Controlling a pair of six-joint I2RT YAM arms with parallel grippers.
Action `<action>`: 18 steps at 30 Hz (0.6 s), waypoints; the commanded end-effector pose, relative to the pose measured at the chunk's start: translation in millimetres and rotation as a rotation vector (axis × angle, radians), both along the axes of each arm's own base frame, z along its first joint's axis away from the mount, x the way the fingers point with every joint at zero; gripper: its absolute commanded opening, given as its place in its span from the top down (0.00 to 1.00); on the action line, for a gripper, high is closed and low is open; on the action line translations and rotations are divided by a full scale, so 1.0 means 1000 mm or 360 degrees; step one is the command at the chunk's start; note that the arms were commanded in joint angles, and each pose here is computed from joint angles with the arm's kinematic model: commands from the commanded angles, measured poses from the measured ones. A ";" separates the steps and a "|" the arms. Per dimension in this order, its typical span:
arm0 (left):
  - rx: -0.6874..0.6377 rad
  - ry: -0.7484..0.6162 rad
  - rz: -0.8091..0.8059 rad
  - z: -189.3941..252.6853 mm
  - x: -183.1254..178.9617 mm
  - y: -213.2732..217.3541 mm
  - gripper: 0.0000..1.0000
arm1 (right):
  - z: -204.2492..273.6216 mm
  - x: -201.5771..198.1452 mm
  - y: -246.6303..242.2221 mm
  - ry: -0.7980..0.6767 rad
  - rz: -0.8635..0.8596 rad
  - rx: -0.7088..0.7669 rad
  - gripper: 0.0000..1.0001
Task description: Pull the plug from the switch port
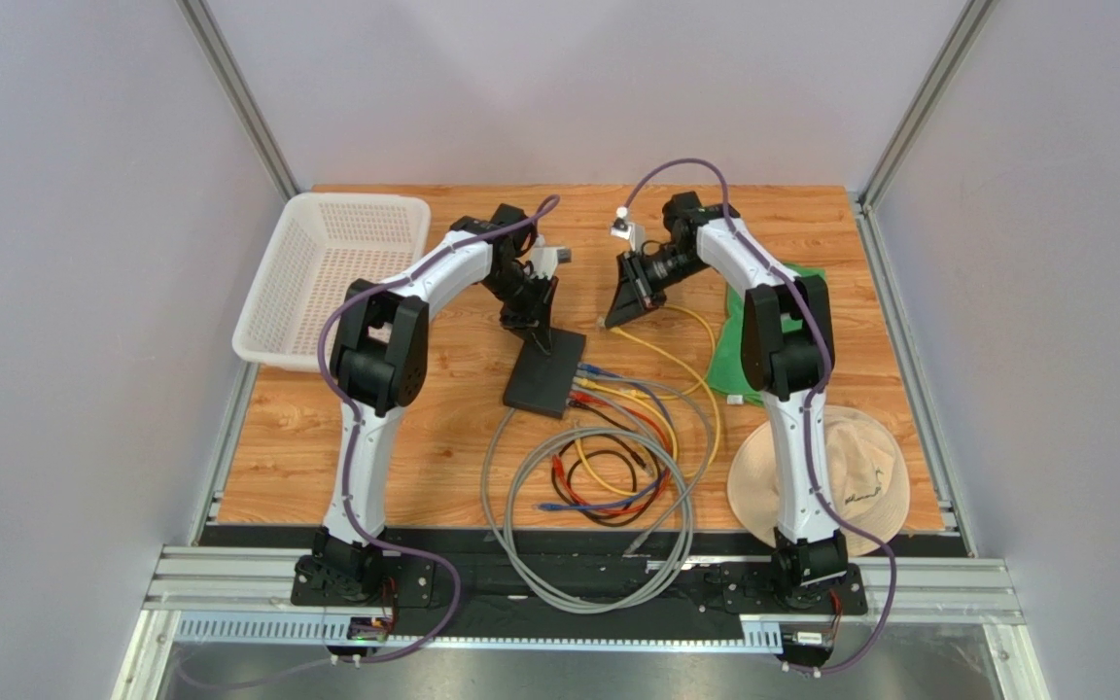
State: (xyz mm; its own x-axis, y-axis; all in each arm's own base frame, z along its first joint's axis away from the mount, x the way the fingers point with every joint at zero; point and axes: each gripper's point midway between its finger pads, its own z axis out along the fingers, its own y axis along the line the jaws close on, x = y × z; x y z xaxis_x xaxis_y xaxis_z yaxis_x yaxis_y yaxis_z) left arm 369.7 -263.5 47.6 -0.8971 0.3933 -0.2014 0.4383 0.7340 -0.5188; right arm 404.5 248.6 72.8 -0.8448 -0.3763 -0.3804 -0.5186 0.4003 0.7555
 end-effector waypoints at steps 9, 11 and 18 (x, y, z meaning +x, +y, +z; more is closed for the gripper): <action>0.0339 -0.0006 -0.0044 -0.051 -0.003 0.031 1.00 | 0.067 0.129 -0.065 -0.1052 -0.0193 -0.0479 1.00; 0.0338 -0.0003 -0.0042 -0.052 -0.003 0.031 1.00 | 0.061 0.139 -0.073 -0.1136 -0.0176 -0.0569 0.99; 0.0362 -0.0015 -0.0048 -0.052 -0.004 0.031 1.00 | 0.031 0.191 -0.125 -0.1354 -0.0503 -0.1284 0.99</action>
